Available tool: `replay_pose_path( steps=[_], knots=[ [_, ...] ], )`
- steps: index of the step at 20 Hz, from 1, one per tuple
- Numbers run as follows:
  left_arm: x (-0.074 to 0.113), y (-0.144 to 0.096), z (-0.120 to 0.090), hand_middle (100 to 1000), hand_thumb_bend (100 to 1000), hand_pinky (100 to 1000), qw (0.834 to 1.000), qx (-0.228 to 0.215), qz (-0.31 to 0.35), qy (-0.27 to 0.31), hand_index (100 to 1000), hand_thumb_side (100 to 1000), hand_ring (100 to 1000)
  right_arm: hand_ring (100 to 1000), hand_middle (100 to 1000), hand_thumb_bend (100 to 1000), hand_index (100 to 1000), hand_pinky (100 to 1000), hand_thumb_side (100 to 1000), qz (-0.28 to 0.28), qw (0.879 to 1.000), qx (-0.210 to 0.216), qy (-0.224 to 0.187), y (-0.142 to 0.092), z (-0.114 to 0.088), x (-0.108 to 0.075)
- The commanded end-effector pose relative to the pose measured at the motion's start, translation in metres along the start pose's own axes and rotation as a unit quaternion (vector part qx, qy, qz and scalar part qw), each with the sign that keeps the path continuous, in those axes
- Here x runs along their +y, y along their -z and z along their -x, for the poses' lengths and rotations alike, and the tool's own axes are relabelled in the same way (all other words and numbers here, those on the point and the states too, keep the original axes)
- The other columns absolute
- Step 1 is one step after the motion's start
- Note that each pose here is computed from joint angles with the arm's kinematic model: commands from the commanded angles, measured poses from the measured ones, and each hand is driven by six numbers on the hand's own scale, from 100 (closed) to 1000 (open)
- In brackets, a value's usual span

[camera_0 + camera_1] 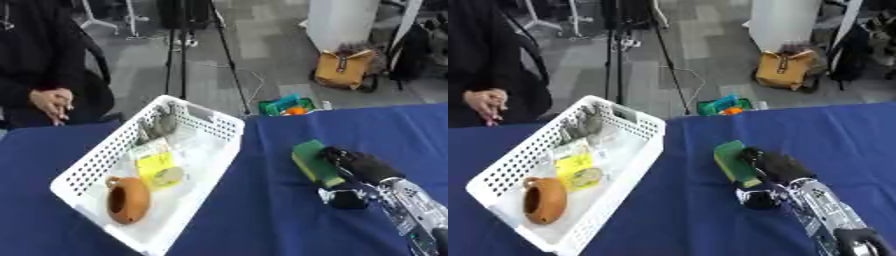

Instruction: Pick up objects on the table and place them in the box.

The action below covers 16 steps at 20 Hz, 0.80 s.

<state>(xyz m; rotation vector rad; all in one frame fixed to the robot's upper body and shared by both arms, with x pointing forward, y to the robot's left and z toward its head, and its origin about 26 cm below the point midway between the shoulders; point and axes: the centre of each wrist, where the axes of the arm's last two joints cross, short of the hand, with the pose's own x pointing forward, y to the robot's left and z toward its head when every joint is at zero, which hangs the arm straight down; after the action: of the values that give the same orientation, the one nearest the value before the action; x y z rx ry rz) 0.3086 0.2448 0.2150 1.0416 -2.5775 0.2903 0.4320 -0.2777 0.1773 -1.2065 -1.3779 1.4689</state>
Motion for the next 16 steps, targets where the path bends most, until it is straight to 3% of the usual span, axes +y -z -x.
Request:
replay_pose_path(
  steps=[1,5,9,10,12,16],
  knots=[
    [0.0016,0.0067,-0.0035,808,100,756,1.0,-0.013,-0.007,-0.003,754,901,671,422,543,100,753,175,444,0.006,1.0,0.002,-0.01,0.0006,0.0007,-0.0018],
    [0.0016,0.0067,-0.0035,808,100,757,1.0,-0.013,-0.007,-0.003,753,901,671,397,489,100,684,144,364,0.017,1.0,0.004,-0.015,0.0004,0.0005,-0.0019],
    [0.0018,0.0066,-0.0034,808,100,757,1.0,-0.013,-0.008,-0.002,753,901,671,387,470,100,670,135,343,0.024,0.999,0.004,-0.022,-0.0002,-0.0003,-0.003],
    [0.0018,0.0065,-0.0033,808,100,756,1.0,-0.013,-0.008,-0.002,753,901,671,358,422,100,618,103,286,0.029,0.999,0.004,-0.022,-0.0004,-0.0005,-0.0041],
    [0.0019,0.0064,-0.0033,808,100,756,1.0,-0.013,-0.008,-0.002,753,901,671,343,403,100,589,100,264,0.04,0.999,0.004,-0.022,-0.001,-0.0009,-0.0057],
    [0.002,0.0061,-0.0031,808,100,756,1.0,-0.013,-0.007,-0.001,753,900,671,329,378,100,595,100,252,0.061,0.998,0.002,-0.021,-0.0021,-0.0021,-0.0091]
  ],
)
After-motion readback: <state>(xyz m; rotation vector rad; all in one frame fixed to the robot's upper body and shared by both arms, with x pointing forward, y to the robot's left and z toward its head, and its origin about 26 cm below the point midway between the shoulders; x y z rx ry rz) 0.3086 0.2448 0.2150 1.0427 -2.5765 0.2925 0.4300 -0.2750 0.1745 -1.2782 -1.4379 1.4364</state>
